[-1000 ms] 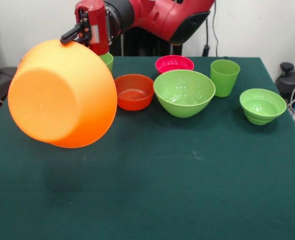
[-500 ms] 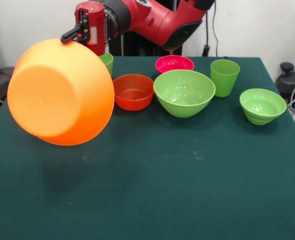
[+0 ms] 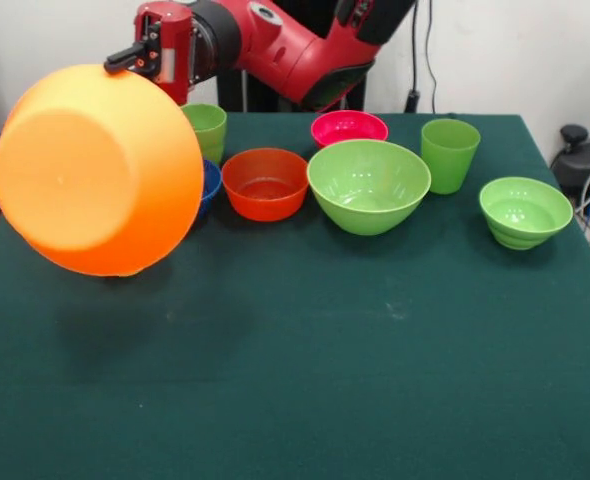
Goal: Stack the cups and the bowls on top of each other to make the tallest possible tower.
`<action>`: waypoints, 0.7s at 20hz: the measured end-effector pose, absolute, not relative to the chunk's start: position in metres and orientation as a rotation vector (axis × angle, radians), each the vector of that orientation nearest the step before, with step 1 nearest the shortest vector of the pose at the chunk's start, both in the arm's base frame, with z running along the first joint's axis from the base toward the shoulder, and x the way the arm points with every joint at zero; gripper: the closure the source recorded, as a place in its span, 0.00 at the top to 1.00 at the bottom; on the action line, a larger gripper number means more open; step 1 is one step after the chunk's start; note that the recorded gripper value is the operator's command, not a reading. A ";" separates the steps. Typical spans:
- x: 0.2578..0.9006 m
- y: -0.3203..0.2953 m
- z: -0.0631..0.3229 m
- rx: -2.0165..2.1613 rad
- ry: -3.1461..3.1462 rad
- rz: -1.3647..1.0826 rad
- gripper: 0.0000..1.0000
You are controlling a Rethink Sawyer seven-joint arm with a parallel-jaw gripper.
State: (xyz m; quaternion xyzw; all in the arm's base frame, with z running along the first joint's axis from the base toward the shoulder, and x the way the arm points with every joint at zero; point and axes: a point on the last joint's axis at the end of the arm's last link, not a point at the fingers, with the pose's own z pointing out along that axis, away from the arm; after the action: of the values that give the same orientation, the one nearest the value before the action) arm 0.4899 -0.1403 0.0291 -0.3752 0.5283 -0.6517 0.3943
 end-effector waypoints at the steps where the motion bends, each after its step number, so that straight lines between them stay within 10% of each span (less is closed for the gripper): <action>1: 0.483 -0.146 0.025 -0.953 1.322 -1.672 0.00; 14: 0.444 -0.178 -0.026 -0.964 1.346 -1.714 0.00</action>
State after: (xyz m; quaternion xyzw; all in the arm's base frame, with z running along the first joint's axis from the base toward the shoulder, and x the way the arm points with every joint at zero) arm 0.4435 -0.1780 -0.0260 -0.3759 0.5247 -0.6681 0.3702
